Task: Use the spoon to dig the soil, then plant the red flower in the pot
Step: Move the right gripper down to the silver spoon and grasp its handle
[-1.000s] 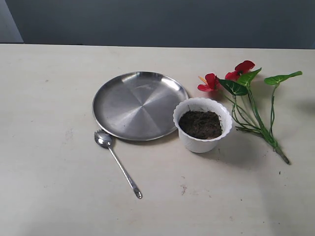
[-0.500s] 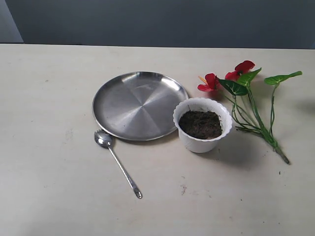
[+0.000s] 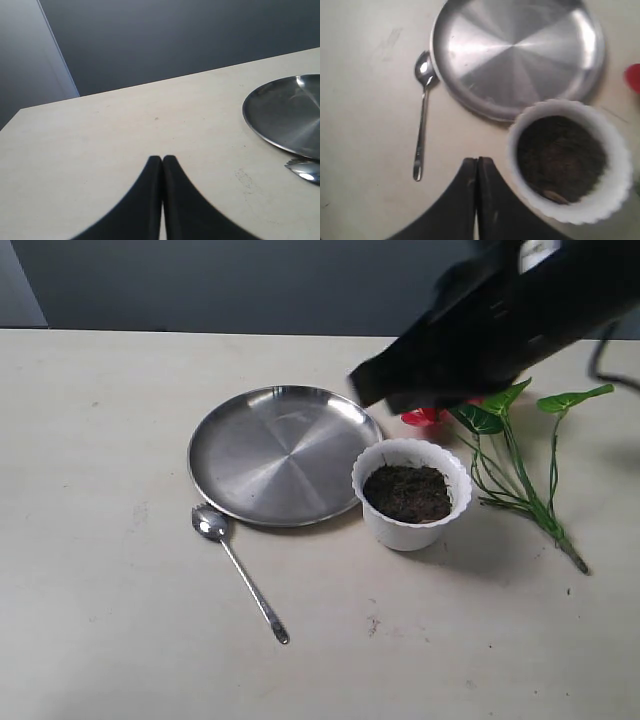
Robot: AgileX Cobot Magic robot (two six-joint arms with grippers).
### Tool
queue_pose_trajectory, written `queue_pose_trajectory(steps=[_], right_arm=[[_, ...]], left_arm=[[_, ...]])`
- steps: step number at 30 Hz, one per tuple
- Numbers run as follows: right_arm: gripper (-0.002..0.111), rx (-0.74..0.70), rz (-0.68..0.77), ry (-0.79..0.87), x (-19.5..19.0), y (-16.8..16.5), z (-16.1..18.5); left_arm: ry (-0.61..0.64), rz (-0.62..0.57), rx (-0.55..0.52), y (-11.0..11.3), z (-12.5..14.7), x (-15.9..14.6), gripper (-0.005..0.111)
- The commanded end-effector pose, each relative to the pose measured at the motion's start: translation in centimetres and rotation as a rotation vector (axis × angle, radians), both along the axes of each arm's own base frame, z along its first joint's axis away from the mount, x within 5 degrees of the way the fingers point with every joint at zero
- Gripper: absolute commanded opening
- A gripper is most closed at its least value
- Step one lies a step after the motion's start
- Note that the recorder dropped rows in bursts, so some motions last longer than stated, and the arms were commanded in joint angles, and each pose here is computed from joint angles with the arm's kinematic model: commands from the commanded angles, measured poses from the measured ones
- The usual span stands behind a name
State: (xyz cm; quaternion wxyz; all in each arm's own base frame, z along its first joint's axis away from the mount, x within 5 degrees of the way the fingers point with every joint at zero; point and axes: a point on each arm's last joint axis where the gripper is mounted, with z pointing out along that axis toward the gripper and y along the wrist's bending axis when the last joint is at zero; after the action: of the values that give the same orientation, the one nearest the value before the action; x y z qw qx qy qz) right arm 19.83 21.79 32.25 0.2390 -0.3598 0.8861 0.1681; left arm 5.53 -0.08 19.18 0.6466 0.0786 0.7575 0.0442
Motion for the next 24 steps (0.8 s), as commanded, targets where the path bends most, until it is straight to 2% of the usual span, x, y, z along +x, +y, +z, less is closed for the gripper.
queue_pose_trajectory(steps=[1, 3, 5, 8, 10, 15, 24], right_arm=[[-0.001, -0.069, 0.095, 0.087, -0.9, 5.8, -4.8], [0.001, -0.122, 0.122, 0.140, -1.0, 7.4, -7.2], [0.008, -0.161, 0.137, 0.175, -1.1, 8.5, -9.2], [0.029, -0.200, 0.160, 0.198, -1.2, 9.8, -11.6], [0.038, -0.203, 0.165, 0.195, -1.2, 10.5, -12.8], [0.038, -0.158, 0.165, 0.184, -1.4, 12.2, -14.6], [0.038, -0.228, 0.197, 0.223, -0.2, 14.6, -16.2]], left_arm=[[-0.007, -0.006, -0.004, 0.0, 0.0, 0.0, 0.000], [-0.007, -0.006, -0.004, 0.0, 0.0, 0.0, 0.000], [-0.007, -0.006, -0.004, 0.0, 0.0, 0.0, 0.000], [-0.007, -0.006, -0.004, 0.0, 0.0, 0.0, 0.000], [-0.007, -0.006, -0.004, 0.0, 0.0, 0.0, 0.000], [-0.007, -0.006, -0.004, 0.0, 0.0, 0.0, 0.000], [-0.007, -0.006, -0.004, 0.0, 0.0, 0.0, 0.000]])
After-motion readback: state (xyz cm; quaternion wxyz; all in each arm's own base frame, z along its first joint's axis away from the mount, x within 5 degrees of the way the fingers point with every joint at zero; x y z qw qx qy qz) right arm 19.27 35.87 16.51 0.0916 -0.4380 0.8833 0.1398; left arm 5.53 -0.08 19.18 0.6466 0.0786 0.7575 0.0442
